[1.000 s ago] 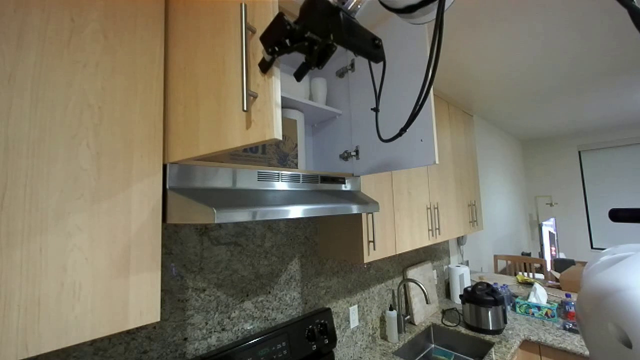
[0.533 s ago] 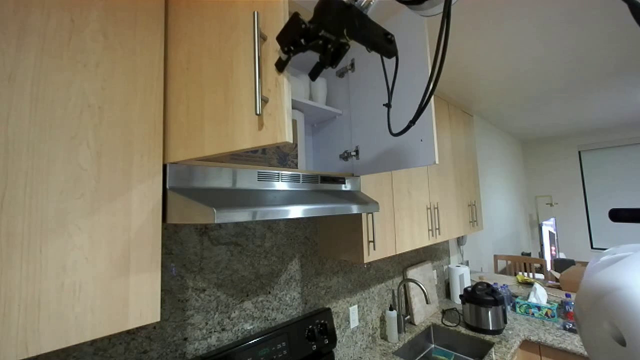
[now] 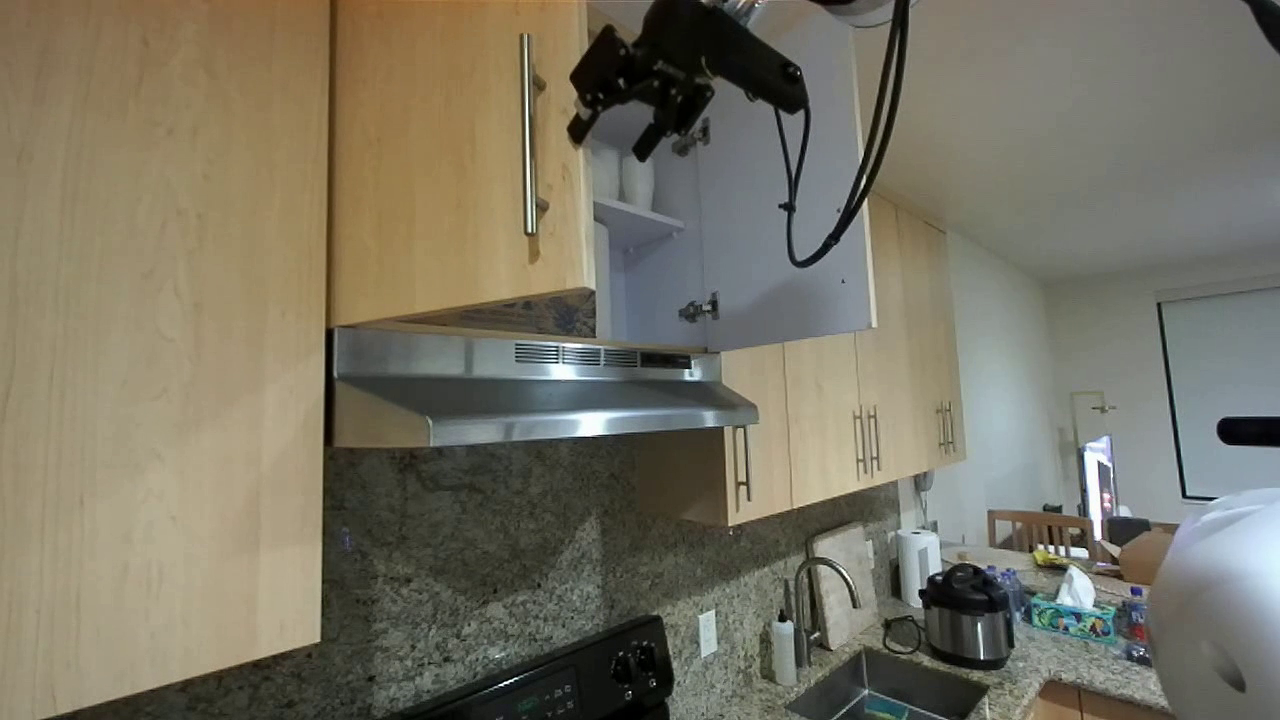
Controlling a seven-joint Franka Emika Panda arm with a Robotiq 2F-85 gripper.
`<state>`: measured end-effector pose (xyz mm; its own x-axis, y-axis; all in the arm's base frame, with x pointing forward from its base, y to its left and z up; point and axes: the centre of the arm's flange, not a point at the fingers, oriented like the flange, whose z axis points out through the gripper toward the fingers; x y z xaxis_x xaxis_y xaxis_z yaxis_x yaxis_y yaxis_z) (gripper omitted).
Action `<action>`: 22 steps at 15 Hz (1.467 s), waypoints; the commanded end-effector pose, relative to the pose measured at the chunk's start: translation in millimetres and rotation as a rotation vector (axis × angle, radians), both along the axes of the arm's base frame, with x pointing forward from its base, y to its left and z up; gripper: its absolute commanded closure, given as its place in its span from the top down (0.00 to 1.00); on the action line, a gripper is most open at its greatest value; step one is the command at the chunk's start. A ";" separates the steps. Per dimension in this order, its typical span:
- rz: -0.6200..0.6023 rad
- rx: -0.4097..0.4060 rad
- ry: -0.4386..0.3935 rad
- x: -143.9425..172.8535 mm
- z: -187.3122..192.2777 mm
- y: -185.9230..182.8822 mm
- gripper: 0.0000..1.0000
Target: Close the left cabinet door
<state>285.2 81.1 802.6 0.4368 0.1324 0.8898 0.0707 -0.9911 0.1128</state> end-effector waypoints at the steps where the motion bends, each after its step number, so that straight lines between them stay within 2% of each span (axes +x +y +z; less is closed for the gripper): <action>1: 0.000 0.000 0.000 0.0 0.0 0.1 1.00; 5: -0.006 0.010 -0.015 1.5 3.5 1.4 1.00; 11: -0.090 0.050 -0.016 19.4 10.3 -12.0 1.00; 22: -0.247 0.163 -0.020 40.8 29.8 -53.3 1.00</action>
